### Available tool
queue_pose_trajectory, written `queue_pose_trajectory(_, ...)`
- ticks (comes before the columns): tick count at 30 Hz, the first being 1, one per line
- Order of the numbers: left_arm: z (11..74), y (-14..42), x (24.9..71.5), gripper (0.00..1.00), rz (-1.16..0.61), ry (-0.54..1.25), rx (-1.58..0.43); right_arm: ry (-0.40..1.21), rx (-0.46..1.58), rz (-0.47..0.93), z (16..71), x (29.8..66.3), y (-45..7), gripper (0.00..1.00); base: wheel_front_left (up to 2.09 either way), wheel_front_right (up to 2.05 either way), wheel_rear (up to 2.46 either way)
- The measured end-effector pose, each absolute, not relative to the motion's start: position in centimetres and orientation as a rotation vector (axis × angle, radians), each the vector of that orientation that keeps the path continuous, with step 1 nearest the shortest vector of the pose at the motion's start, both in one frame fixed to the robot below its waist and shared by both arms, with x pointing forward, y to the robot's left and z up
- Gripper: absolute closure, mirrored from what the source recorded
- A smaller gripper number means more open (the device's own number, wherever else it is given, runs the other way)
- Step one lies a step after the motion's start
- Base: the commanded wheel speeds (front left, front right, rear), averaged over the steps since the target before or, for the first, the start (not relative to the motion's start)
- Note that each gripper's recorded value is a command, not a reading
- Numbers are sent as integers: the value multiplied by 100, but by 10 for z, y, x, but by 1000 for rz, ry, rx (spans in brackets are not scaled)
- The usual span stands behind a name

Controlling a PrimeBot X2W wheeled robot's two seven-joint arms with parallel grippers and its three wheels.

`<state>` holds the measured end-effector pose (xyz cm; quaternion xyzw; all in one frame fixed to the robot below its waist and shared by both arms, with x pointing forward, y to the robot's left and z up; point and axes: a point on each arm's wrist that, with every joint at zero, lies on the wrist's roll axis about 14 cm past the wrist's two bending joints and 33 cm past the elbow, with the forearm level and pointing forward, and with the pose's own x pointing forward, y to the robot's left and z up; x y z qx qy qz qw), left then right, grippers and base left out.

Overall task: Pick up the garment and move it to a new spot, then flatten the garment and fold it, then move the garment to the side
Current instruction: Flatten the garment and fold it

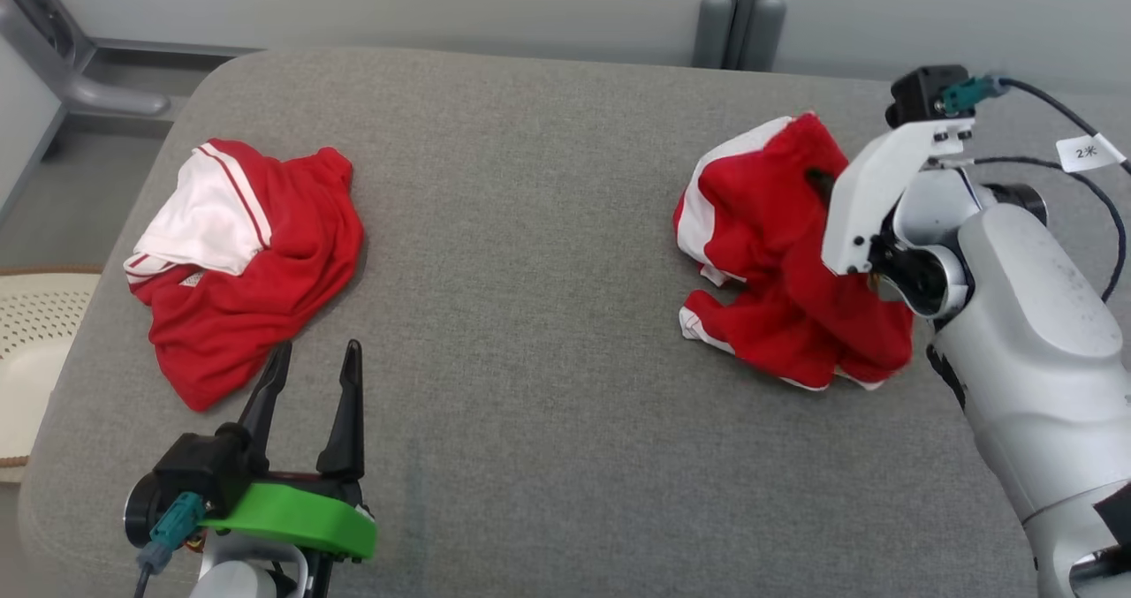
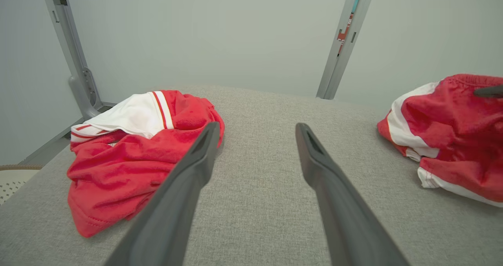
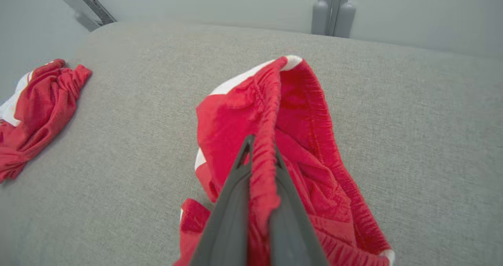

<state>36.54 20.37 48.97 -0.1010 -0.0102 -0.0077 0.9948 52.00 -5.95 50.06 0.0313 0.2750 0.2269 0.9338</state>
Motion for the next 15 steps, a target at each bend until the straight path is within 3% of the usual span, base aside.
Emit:
queue_pose_trajectory(9,501,202,355,0,-25,-55,-201,11,153,694,660,506,27,100,0,0,0)
queue_pose_trajectory(15,507,200,347,0,-33,-76,-203,-231,224,763,730,481,52,100,0,0,0)
